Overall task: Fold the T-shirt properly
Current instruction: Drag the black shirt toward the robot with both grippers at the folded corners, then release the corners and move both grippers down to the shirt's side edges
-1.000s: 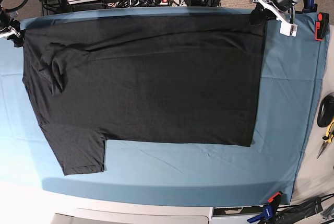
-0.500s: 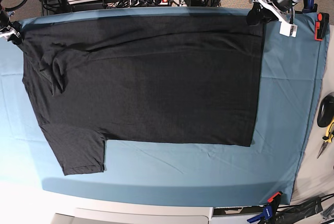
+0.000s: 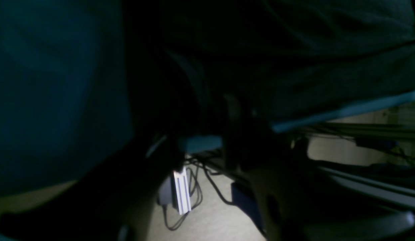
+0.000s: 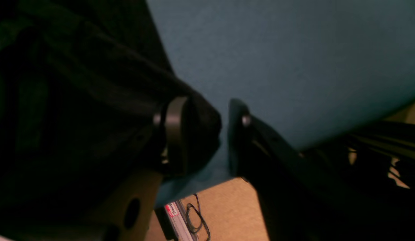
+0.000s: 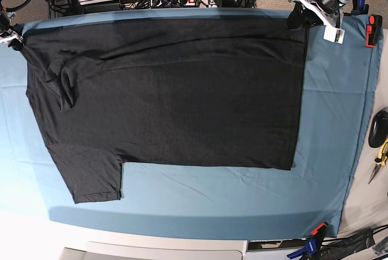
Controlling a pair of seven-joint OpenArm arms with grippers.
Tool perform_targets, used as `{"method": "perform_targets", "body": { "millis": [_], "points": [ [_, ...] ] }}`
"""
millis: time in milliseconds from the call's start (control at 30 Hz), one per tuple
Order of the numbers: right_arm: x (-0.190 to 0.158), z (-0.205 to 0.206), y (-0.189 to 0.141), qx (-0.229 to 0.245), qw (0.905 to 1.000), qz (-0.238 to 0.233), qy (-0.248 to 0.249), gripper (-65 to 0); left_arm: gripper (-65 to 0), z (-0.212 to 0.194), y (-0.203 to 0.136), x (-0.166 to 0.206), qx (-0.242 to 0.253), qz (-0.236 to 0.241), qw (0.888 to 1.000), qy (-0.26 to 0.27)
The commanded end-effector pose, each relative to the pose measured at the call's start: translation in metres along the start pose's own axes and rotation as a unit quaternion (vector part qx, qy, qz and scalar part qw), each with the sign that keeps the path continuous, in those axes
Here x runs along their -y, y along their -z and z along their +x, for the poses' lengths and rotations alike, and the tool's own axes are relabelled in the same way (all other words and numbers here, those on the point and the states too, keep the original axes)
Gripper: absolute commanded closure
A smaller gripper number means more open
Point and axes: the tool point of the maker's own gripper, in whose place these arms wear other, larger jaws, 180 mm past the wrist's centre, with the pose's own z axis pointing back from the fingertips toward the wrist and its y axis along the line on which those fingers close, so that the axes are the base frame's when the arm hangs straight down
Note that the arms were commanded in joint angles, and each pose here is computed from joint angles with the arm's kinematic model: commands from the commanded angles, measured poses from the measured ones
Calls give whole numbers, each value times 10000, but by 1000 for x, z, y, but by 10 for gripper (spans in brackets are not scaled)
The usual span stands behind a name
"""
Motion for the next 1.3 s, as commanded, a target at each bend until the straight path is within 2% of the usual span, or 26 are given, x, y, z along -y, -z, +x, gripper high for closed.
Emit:
{"method": "perform_targets", "body": {
  "millis": [0, 267, 500, 667, 900, 967, 1100, 1267],
  "points": [
    [3, 26, -9, 311, 9993, -52, -197, -204, -190, -6, -5, -12, -196, 274, 9993, 141],
    [2, 34, -7, 428, 9988, -77, -227, -204, -190, 18, -27, -49, 165, 853, 9961, 174],
    [-5, 63, -5, 753, 9968, -57, -273, -204, -190, 50, -55, -81, 596, 1352, 9884, 346],
    [-11, 101, -10, 1213, 9920, -8, -337, -204, -190, 73, -70, -95, 922, 1571, 9819, 509],
    [-25, 164, -22, 1955, 9799, 67, -378, -204, -190, 111, -74, -97, 1122, 1573, 9764, 963],
    [-27, 177, -24, 2068, 9775, 8, -416, -204, -190, 133, -75, -98, 1197, 1587, 9726, 1204],
    [-41, 197, -22, 2226, 9737, 106, -484, -204, -190, 193, -82, -93, 1573, 1608, 9582, 1769],
    [-86, 206, 7, 1899, 9737, 221, -1236, -204, -190, 251, -77, -77, 1896, 1634, 9395, 2339]
  ]
}}
